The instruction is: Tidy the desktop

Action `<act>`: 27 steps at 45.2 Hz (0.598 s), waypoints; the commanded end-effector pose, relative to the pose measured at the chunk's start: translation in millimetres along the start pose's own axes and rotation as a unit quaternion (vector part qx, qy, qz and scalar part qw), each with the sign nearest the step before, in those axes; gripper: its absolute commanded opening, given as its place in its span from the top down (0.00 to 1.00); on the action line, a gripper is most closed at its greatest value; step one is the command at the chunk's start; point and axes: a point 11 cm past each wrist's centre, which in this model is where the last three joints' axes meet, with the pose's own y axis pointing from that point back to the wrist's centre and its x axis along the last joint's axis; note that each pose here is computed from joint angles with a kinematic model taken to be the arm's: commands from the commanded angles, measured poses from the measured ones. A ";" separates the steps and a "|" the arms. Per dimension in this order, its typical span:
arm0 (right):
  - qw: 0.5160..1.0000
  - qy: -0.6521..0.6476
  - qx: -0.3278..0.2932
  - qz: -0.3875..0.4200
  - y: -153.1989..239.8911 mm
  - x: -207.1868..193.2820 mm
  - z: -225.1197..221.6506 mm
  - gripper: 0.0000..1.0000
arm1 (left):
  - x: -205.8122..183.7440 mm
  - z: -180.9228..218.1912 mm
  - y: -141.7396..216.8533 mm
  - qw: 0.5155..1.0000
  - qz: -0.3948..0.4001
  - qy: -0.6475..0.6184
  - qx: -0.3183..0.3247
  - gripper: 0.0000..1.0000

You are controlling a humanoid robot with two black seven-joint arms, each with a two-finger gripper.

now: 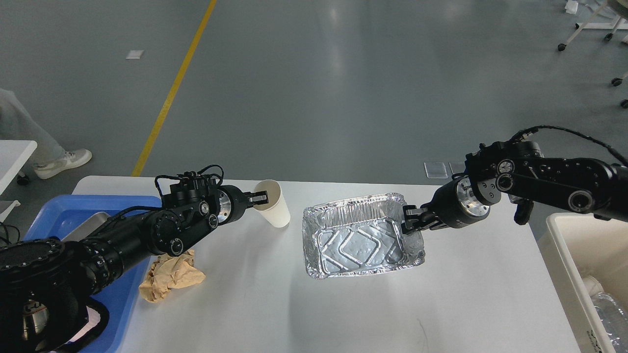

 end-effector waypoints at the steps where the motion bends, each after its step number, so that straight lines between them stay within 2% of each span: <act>1: 1.000 0.000 0.000 0.000 0.1 0.3 0.2 1.00 | 25.3 -13.0 13.8 1.000 0.000 0.015 -0.006 0.96; 16: 1.000 0.001 0.001 -0.002 -1.8 -0.4 -1.2 1.00 | 99.0 -27.1 64.3 0.995 0.015 0.081 -0.056 0.95; 27: 1.000 0.001 0.001 -0.004 -3.9 -1.9 -1.4 1.00 | 138.7 8.4 112.3 0.988 0.002 0.077 -0.133 0.95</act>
